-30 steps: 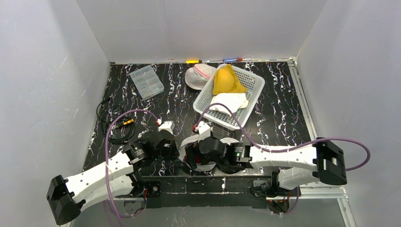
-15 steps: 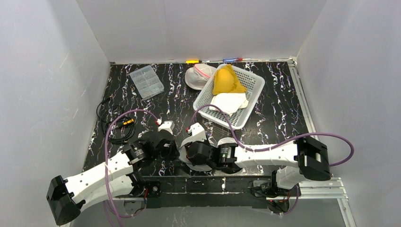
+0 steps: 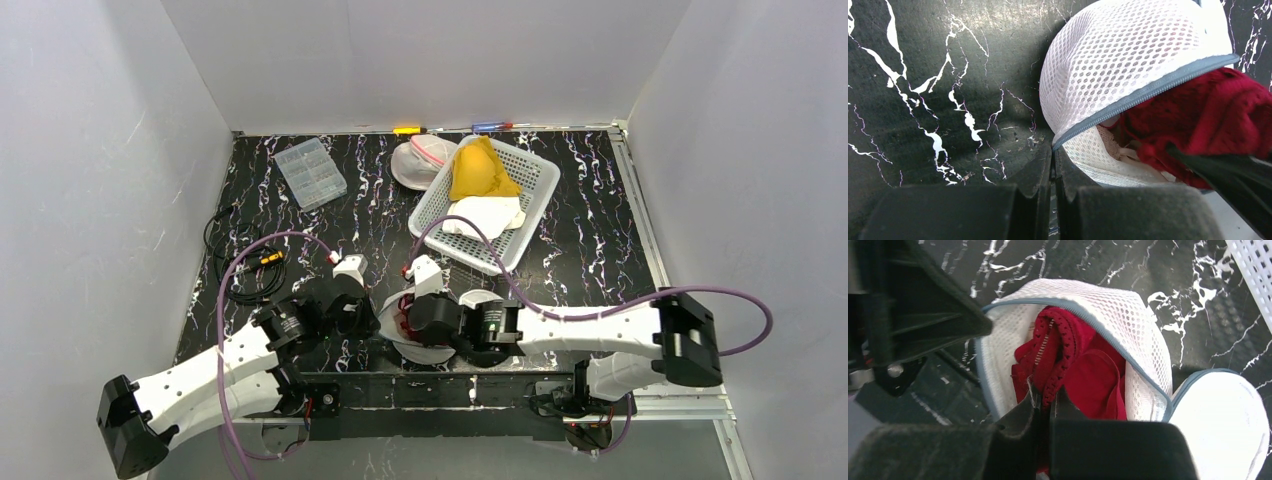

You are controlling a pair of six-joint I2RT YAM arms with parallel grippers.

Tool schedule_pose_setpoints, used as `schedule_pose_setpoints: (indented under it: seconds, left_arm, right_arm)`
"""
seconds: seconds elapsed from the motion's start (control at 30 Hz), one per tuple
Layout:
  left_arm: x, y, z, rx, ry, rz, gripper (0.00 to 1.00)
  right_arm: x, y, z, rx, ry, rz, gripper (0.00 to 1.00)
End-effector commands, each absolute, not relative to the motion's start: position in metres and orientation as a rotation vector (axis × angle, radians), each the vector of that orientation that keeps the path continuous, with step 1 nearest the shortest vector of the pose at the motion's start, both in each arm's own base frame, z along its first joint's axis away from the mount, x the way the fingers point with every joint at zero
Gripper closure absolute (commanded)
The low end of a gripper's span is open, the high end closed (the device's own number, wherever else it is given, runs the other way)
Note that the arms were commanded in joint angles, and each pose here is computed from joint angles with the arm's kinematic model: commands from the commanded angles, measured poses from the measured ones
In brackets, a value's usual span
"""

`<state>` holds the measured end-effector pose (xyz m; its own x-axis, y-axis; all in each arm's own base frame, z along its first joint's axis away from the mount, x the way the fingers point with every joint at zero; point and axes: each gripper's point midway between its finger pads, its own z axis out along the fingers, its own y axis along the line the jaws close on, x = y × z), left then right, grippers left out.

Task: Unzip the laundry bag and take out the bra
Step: Pick up the bra from the laundry bag.

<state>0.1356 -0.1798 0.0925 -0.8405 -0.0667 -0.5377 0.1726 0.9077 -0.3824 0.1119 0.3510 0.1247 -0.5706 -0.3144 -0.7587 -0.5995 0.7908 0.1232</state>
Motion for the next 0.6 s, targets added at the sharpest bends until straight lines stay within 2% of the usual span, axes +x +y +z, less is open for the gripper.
schedule_pose_setpoints:
  seconds: [0.0, 0.3, 0.57]
  left_arm:
    - [0.141, -0.179, 0.105, 0.072, 2.489, -0.547, 1.00]
    - [0.157, -0.190, 0.137, 0.097, 2.435, -0.538, 1.00]
    - [0.159, -0.195, 0.136, 0.096, 2.437, -0.547, 1.00]
  right_arm:
    - [0.100, 0.366, 0.168, -0.763, 2.084, 0.681, 0.99]
    - [0.079, 0.356, 0.179, -0.997, 2.013, 0.753, 0.99]
    - [0.088, 0.352, 0.215, -0.881, 1.936, 0.803, 0.99]
